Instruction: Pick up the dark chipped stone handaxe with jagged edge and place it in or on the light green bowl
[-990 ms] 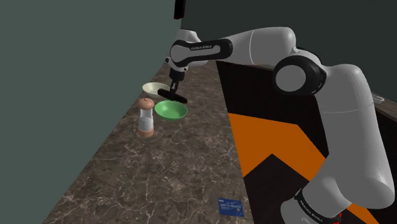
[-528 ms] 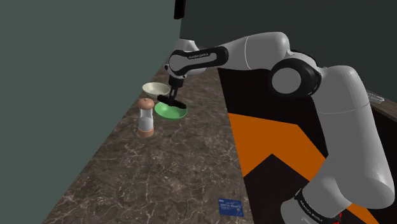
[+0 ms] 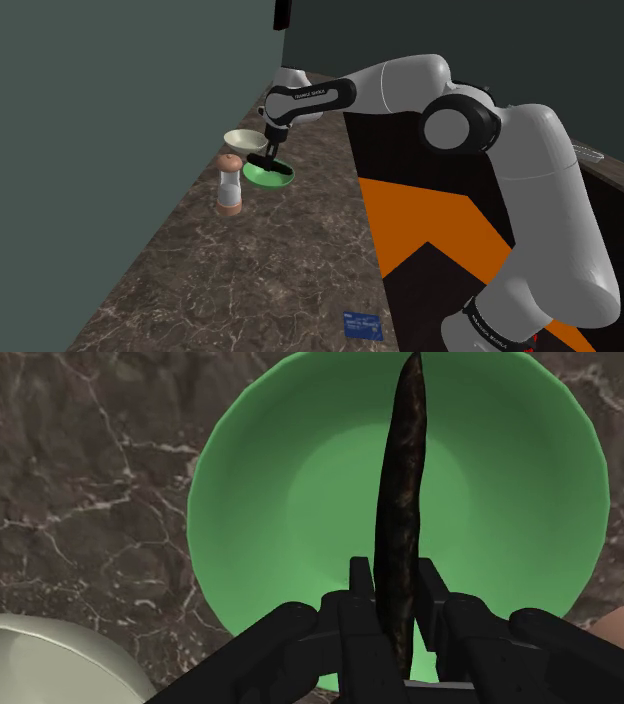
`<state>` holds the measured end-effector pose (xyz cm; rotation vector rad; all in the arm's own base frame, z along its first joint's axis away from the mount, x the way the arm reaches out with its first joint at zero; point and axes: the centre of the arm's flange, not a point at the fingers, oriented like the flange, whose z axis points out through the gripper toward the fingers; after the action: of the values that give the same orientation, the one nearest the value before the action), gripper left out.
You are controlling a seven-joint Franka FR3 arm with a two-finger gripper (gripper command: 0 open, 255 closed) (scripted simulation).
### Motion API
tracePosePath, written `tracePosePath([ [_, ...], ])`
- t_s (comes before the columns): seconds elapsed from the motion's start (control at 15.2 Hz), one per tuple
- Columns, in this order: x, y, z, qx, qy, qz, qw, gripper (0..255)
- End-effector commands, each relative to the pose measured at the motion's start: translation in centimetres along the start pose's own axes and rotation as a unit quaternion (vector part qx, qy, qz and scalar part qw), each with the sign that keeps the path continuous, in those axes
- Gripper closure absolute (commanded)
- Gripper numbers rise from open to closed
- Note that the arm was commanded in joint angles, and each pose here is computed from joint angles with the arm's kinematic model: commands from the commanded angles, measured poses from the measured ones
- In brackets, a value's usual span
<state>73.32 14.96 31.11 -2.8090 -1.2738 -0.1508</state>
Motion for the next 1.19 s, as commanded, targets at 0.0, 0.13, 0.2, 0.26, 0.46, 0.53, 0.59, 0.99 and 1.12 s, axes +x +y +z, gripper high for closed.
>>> tracePosePath([
  [0.0, 0.0, 0.0, 0.0, 0.0, 0.0, 0.0, 1.0, 255],
  [0.13, 0.0, 0.0, 0.0, 0.0, 0.0, 0.0, 1.0, 0],
  [0.2, 0.0, 0.0, 0.0, 0.0, 0.0, 0.0, 1.0, 0],
  [0.26, 0.0, 0.0, 0.0, 0.0, 0.0, 0.0, 1.0, 0],
  [0.46, 0.0, 0.0, -1.3, 0.0, 0.0, 0.0, 1.0, 0],
  [0.53, 0.0, 0.0, -2.6, 0.0, 0.0, 0.0, 1.0, 0],
  [0.59, 0.0, 0.0, -4.0, 0.0, 0.0, 0.0, 1.0, 0],
  [0.99, 0.0, 0.0, -5.0, 0.0, 0.0, 0.0, 1.0, 0],
  [1.12, 0.0, 0.0, -5.0, 0.0, 0.0, 0.0, 1.0, 0],
])
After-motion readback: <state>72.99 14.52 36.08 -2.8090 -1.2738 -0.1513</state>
